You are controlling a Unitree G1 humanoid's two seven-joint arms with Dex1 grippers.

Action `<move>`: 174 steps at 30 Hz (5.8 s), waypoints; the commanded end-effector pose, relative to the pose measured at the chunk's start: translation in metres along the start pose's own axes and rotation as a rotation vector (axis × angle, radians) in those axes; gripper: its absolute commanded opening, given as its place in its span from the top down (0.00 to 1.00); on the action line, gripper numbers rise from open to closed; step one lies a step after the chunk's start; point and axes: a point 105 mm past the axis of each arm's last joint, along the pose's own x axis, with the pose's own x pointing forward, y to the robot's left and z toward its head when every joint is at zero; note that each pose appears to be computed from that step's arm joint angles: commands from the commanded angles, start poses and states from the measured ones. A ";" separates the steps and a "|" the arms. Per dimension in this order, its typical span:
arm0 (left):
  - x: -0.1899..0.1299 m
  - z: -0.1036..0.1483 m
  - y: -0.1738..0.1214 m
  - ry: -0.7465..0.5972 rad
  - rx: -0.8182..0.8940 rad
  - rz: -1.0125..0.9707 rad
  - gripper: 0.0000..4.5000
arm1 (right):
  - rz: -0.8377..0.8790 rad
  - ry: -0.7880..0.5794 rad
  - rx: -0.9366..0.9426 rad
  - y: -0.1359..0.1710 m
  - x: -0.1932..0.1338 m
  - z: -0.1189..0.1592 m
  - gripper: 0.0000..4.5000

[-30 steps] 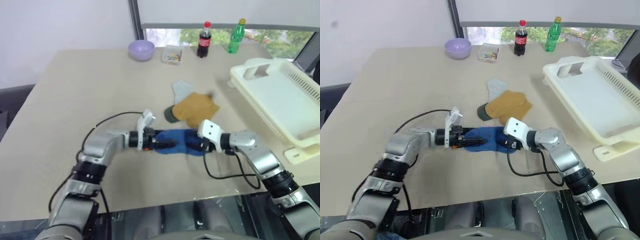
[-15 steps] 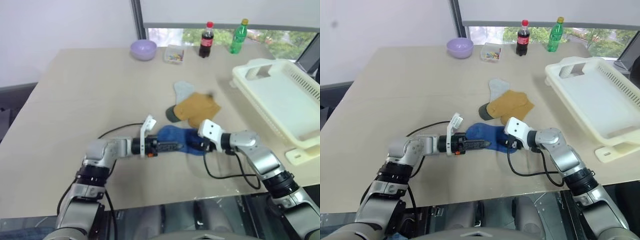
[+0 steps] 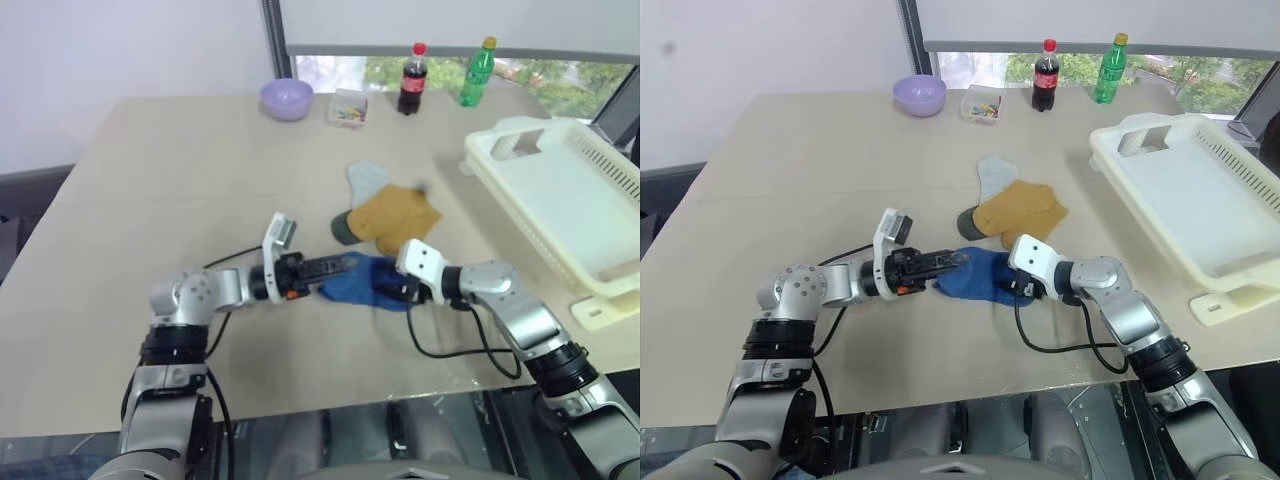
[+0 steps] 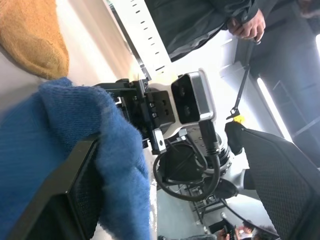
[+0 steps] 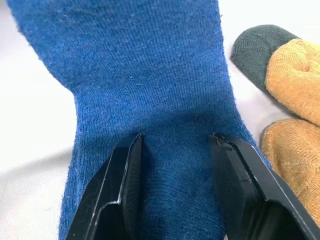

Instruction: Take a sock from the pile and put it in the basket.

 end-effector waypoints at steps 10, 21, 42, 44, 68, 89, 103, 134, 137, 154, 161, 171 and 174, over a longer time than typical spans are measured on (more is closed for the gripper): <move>0.005 0.024 0.035 -0.131 0.351 0.212 0.06 | -0.006 0.050 0.026 0.003 -0.002 -0.014 0.52; 0.019 -0.019 0.058 0.166 0.353 0.259 0.06 | -0.013 0.054 0.029 0.003 -0.004 -0.015 0.52; 0.001 -0.010 0.003 0.074 0.024 -0.007 0.06 | -0.014 0.056 0.039 0.006 -0.003 -0.016 0.52; 0.000 -0.006 -0.001 0.046 0.004 -0.022 0.06 | -0.011 0.059 0.037 0.007 -0.003 -0.016 0.52; 0.020 -0.017 -0.013 0.004 -0.058 -0.108 0.06 | -0.020 0.053 0.035 0.005 -0.006 -0.013 0.52; 0.052 -0.019 0.000 -0.033 -0.095 -0.091 0.06 | -0.067 0.017 -0.014 0.005 -0.021 0.020 0.01; 0.053 -0.036 0.006 0.055 -0.103 -0.071 0.06 | -0.149 0.011 -0.179 -0.006 -0.037 0.029 0.01; 0.073 -0.046 0.030 0.087 -0.059 -0.023 0.06 | -0.368 -0.117 -0.146 -0.011 -0.110 0.033 0.01; 0.075 -0.045 0.027 0.087 -0.054 -0.046 0.06 | -0.358 -0.134 0.041 -0.004 -0.117 0.029 0.01; 0.075 -0.043 0.027 0.094 -0.027 -0.075 0.06 | -0.378 -0.066 0.757 -0.004 -0.090 -0.035 0.01; 0.074 -0.044 0.027 0.087 -0.023 -0.072 0.06 | -0.205 -0.132 0.985 0.026 -0.076 -0.028 0.51; 0.065 -0.037 0.024 0.072 0.010 -0.081 0.06 | -0.223 -0.200 1.078 0.027 -0.069 -0.023 0.98; 0.056 -0.030 0.022 0.113 0.309 -0.029 0.06 | -0.322 -0.195 1.032 0.011 -0.082 -0.023 0.98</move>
